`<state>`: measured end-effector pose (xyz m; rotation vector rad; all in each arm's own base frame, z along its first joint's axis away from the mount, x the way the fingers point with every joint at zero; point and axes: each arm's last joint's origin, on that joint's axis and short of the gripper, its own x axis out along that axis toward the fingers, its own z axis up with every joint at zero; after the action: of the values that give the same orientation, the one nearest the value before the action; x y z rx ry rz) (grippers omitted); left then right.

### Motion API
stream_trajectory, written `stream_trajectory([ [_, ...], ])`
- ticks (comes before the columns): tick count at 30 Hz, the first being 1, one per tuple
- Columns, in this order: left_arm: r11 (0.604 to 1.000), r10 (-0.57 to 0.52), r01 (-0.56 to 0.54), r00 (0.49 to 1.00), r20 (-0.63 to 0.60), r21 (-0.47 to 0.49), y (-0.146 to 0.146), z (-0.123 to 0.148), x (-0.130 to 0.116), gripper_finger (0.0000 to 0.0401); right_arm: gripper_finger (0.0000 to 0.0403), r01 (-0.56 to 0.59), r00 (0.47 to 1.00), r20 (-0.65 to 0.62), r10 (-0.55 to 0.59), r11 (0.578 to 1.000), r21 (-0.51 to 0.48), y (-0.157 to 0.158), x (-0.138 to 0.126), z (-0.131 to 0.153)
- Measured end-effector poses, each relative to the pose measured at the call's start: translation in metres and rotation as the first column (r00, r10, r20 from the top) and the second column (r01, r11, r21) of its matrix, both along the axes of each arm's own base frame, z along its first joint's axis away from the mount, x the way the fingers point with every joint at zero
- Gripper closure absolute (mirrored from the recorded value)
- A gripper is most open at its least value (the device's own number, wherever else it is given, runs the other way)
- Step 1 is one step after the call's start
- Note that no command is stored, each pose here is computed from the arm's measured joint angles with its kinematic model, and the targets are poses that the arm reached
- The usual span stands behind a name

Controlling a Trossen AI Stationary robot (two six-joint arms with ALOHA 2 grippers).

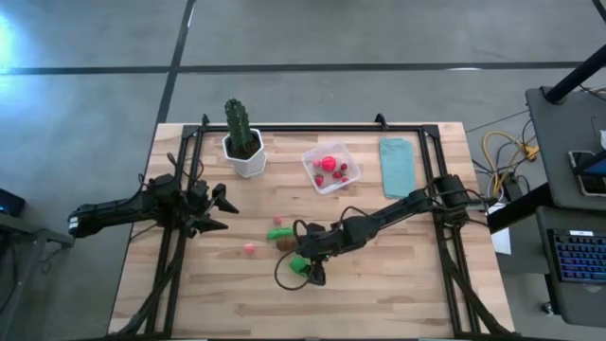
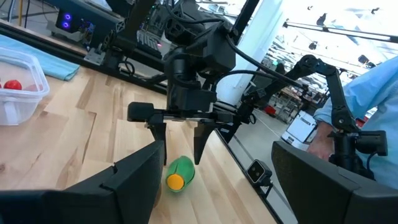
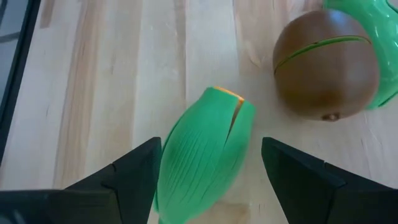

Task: Pick and placing Produce into tupperware
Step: Put the bottom peach into the transparent bin

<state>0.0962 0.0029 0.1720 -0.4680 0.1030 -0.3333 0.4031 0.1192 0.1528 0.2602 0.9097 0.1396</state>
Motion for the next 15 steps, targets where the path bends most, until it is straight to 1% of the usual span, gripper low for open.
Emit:
stream_trajectory([
  [4,1.000,0.000,0.000,1.000,0.000,0.000,0.000,0.000,0.000,0.0118,0.0133,0.003,1.000,0.005,-0.003,1.000,0.003,0.000,0.001,0.003],
  [9,1.000,0.000,0.000,1.000,0.000,0.000,0.000,0.000,0.000,0.0118,0.0133,-0.011,0.998,0.063,0.011,1.000,0.007,0.002,0.009,0.019],
  [12,1.000,0.000,0.000,1.000,0.000,0.000,0.000,0.000,0.000,0.0118,0.0133,-0.051,0.995,0.088,0.053,0.998,-0.027,0.003,0.013,0.026],
  [15,1.000,0.000,0.000,1.000,0.000,0.000,0.000,0.000,0.000,0.0118,0.0133,-0.114,0.990,0.074,0.122,0.989,-0.096,0.002,0.014,0.030],
])
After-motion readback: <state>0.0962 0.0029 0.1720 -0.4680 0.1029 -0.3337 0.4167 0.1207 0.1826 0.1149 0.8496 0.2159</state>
